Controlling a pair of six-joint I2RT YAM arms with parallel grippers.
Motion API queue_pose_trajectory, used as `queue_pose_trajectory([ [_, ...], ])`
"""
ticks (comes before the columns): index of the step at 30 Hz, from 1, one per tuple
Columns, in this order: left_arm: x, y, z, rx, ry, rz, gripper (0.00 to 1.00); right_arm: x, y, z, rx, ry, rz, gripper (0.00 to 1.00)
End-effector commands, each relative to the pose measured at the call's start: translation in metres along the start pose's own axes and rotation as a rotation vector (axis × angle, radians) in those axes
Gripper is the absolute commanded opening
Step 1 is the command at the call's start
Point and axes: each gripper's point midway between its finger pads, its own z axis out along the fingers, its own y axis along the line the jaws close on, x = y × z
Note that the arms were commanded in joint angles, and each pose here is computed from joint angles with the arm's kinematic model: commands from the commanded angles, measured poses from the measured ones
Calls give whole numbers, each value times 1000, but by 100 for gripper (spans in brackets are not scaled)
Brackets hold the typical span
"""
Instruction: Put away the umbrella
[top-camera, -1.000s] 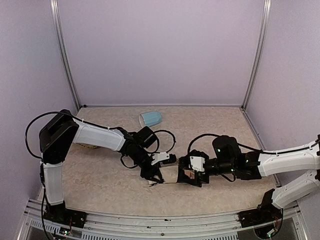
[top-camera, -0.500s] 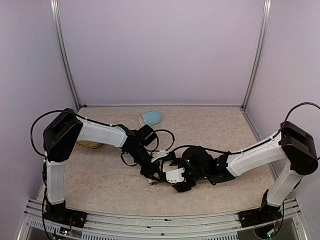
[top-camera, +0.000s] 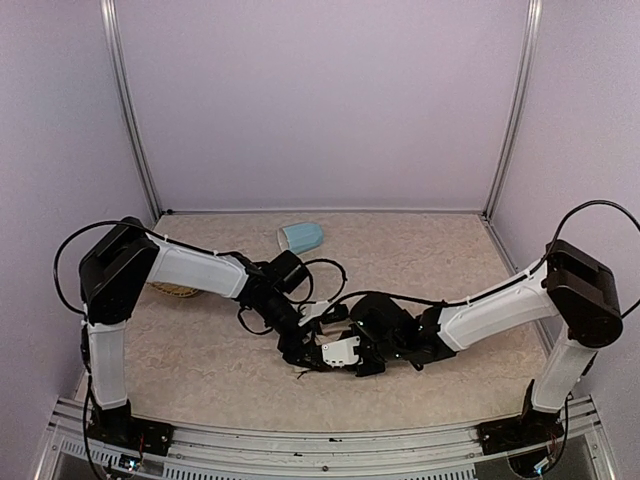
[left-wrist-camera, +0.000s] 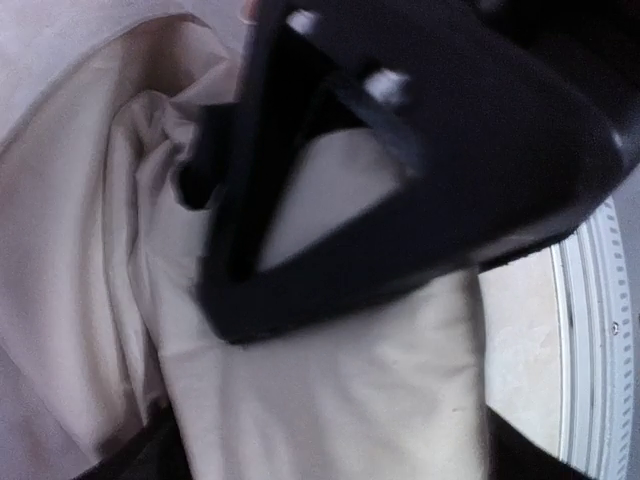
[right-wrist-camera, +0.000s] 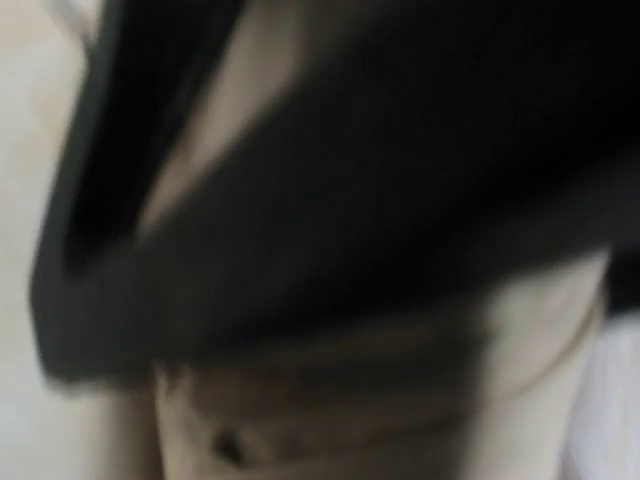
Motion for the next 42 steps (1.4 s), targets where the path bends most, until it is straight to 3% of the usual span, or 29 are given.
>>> queue_pose_trajectory([
  [1,12,4,-8,-123,-6,7,98,26,28,-2,-120,103,46,25],
  [6,-38,-4,-77,-416,-293,217,99,28,48,-7,-221,107,90,18],
  [9,-48,-29,-112,-505,-448,342,99,29,55,-8,-271,123,118,14],
  [14,-36,-56,-142,-627,-544,443,99,22,79,-16,-487,120,217,16],
  [19,-28,-72,-135,-700,-474,514,91,24,98,-24,-746,152,409,16],
  [24,-21,-84,-106,-624,-377,578,78,17,96,-25,-920,111,602,17],
  [29,-7,-55,-65,-664,-153,619,90,22,105,-20,-1021,125,650,17],
  [38,-10,-12,-25,-660,4,630,93,23,96,-19,-1061,80,703,18],
  [42,11,-12,-2,-571,72,588,81,21,76,-12,-1010,27,738,22],
])
